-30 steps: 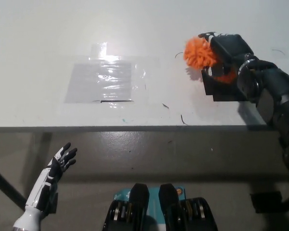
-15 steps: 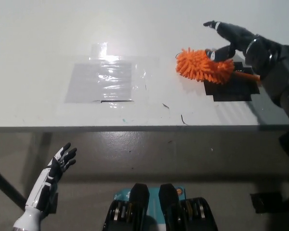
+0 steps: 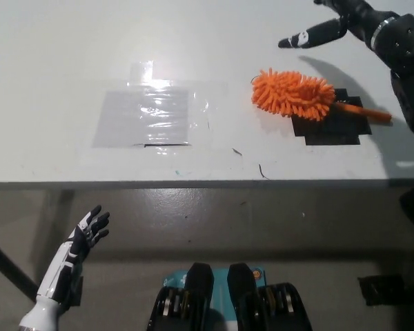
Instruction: The robot uses it right hand to pick up an extended orange duster kept in the middle of the desk and presses its handle against the desk to collapse it
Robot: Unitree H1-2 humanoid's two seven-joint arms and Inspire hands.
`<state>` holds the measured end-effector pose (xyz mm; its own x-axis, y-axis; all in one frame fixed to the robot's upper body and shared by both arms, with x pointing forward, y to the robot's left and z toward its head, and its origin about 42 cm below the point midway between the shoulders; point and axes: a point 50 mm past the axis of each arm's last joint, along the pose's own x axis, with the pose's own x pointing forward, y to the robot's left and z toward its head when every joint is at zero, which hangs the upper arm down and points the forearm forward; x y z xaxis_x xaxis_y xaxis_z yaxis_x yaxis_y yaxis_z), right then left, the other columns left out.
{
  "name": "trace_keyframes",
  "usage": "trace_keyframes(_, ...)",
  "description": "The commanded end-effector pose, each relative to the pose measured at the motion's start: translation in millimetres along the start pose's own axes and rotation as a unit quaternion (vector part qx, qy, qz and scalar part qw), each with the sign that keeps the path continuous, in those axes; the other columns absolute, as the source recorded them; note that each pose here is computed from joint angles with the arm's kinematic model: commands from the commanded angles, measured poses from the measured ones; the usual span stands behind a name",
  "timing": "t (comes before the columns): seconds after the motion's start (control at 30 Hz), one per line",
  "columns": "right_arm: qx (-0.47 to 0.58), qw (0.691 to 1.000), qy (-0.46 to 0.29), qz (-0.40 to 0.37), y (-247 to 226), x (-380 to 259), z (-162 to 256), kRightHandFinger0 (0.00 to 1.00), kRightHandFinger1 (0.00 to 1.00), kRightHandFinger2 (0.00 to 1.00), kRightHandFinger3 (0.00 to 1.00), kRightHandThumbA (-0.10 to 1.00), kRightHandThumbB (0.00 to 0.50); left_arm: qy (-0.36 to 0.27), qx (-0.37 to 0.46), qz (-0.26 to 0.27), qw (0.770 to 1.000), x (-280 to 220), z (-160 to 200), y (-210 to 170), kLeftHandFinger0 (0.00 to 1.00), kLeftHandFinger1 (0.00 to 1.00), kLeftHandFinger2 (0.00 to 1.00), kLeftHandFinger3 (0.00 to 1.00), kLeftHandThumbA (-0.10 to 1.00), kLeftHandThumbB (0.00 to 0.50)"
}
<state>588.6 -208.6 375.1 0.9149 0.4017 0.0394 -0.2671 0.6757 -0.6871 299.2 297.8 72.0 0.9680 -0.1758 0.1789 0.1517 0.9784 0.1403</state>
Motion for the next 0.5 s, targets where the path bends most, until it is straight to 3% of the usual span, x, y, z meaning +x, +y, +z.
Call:
trace_keyframes(0.0, -0.023, 0.842, -0.495, -0.214, -110, -220, 204, 1.00, 1.00, 1.00, 1.00, 1.00, 0.499, -0.044, 0.011, 0.001, 0.999, 11, 15, 12, 1.00, 1.00, 1.00, 1.00, 1.00, 0.331)
trace_keyframes(0.03, -0.029, 0.835, -0.506, -0.216, -95, -233, 200, 1.00, 1.00, 1.00, 1.00, 1.00, 0.476, -0.042, 0.012, 0.002, 0.999, 11, 15, 13, 1.00, 1.00, 1.00, 1.00, 1.00, 0.344)
trace_keyframes(0.13, -0.034, 0.813, -0.535, -0.228, -54, -266, 186, 1.00, 1.00, 1.00, 1.00, 1.00, 0.500, -0.041, 0.010, 0.000, 0.999, 10, 14, 12, 1.00, 1.00, 1.00, 1.00, 1.00, 0.362)
trace_keyframes(0.3, -0.067, 0.792, -0.538, -0.279, 20, -298, 153, 1.00, 1.00, 1.00, 1.00, 1.00, 0.500, -0.033, 0.017, -0.015, 0.999, 5, 11, 5, 1.00, 1.00, 1.00, 1.00, 1.00, 0.438)
trace_keyframes(0.47, -0.039, 0.792, -0.538, -0.285, 71, -317, 116, 1.00, 1.00, 1.00, 1.00, 1.00, 0.500, -0.032, 0.008, -0.024, 0.999, 10, 9, 5, 1.00, 1.00, 1.00, 1.00, 1.00, 0.429)
